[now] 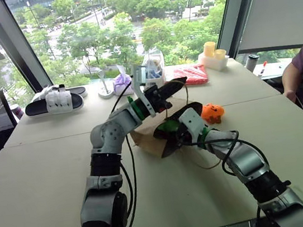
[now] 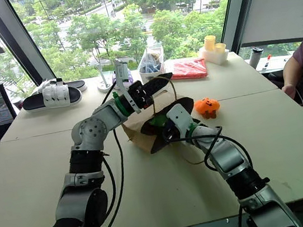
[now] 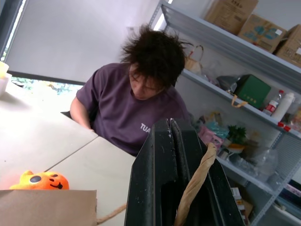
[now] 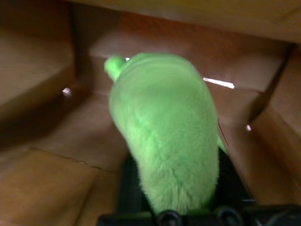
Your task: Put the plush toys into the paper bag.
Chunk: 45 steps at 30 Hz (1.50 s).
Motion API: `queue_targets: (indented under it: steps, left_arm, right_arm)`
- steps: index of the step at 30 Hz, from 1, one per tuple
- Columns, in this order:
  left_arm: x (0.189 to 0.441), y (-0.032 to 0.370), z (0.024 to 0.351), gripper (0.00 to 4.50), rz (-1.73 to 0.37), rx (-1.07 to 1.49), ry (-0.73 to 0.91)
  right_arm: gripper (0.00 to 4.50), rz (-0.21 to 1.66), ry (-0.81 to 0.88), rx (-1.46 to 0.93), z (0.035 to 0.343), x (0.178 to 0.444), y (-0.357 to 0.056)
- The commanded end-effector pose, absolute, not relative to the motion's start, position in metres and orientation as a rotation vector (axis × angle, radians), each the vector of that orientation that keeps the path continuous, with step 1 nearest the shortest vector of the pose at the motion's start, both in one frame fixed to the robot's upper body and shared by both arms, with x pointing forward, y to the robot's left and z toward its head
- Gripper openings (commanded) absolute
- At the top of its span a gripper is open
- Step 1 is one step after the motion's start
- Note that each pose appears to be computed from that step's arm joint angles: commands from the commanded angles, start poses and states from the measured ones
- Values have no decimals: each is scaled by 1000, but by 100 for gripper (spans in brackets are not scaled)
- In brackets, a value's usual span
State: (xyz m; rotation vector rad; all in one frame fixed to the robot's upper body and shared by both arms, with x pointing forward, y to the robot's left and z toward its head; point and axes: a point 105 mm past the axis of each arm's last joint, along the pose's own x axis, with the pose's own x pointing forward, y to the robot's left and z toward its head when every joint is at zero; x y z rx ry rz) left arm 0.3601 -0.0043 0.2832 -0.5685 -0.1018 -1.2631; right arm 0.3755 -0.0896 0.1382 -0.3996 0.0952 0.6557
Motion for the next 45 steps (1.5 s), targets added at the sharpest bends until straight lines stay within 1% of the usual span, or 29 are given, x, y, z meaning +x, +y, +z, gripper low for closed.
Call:
queue_targets:
  steps: [1, 2, 3, 6, 9, 11, 13, 15, 17, 19, 21, 23, 24, 25, 27, 28, 31, 34, 37, 39, 41, 43, 45]
  left_arm:
    - [367, 8, 297, 0, -1196, -593, -179]
    - [371, 9, 295, 0, -1171, -590, -180]
    - [374, 10, 293, 0, -1155, -585, -180]
    - [379, 9, 289, 0, -1147, -582, -175]
    - [383, 8, 287, 0, -1143, -589, -167]
    - [385, 7, 286, 0, -1142, -591, -164]
    - [386, 8, 285, 0, -1141, -592, -163]
    - [387, 8, 285, 0, -1139, -591, -162]
    - [387, 9, 284, 0, -1136, -590, -160]
    - [387, 10, 283, 0, -1134, -591, -158]
    - [387, 11, 283, 0, -1132, -591, -157]
    - [385, 12, 283, 0, -1130, -589, -157]
    - [384, 13, 282, 0, -1128, -589, -158]
    - [384, 14, 282, 0, -1126, -589, -158]
    - [383, 16, 283, 0, -1115, -592, -161]
    - [384, 17, 283, 0, -1107, -593, -165]
    - [385, 23, 286, 0, -1083, -597, -179]
    - [386, 26, 288, 0, -1065, -604, -185]
    - [386, 31, 287, 0, -1042, -602, -192]
    - [386, 36, 287, 0, -1024, -602, -198]
    - [386, 39, 287, 0, -1008, -605, -202]
    - [387, 41, 287, 0, -998, -607, -204]
    - [387, 41, 287, 0, -995, -608, -204]
  right_arm:
    - [286, 669, 15, -426, 156, 370, -89]
    - [343, 691, 2, -411, 160, 364, -88]
    - [384, 713, -7, -393, 163, 358, -88]
    - [384, 736, -35, -340, 172, 345, -91]
    - [384, 731, -55, -286, 183, 330, -103]
    - [384, 733, -65, -223, 191, 319, -112]
    - [384, 732, -85, -99, 204, 306, -125]
    - [384, 677, -109, -8, 215, 302, -147]
    - [384, 574, -140, 30, 222, 307, -174]
    - [384, 476, -166, 59, 226, 317, -194]
    - [384, 428, -185, 80, 229, 324, -204]
    - [384, 206, -97, 24, 208, 363, -235]
    - [384, 127, -45, -13, 196, 382, -243]
    - [384, 83, -13, -42, 188, 393, -247]
    - [384, 56, 42, -48, 176, 414, -243]
    - [384, 73, 75, -65, 170, 423, -236]
    - [384, 76, 144, -91, 158, 446, -223]
    - [384, 57, 182, -119, 151, 459, -220]
    - [384, 27, 268, -227, 136, 466, -220]
    - [329, 32, 315, -237, 127, 466, -219]
    - [253, 30, 323, -275, 125, 466, -221]
    - [135, 20, 322, -307, 125, 467, -224]
    - [50, 17, 324, -314, 125, 466, -226]
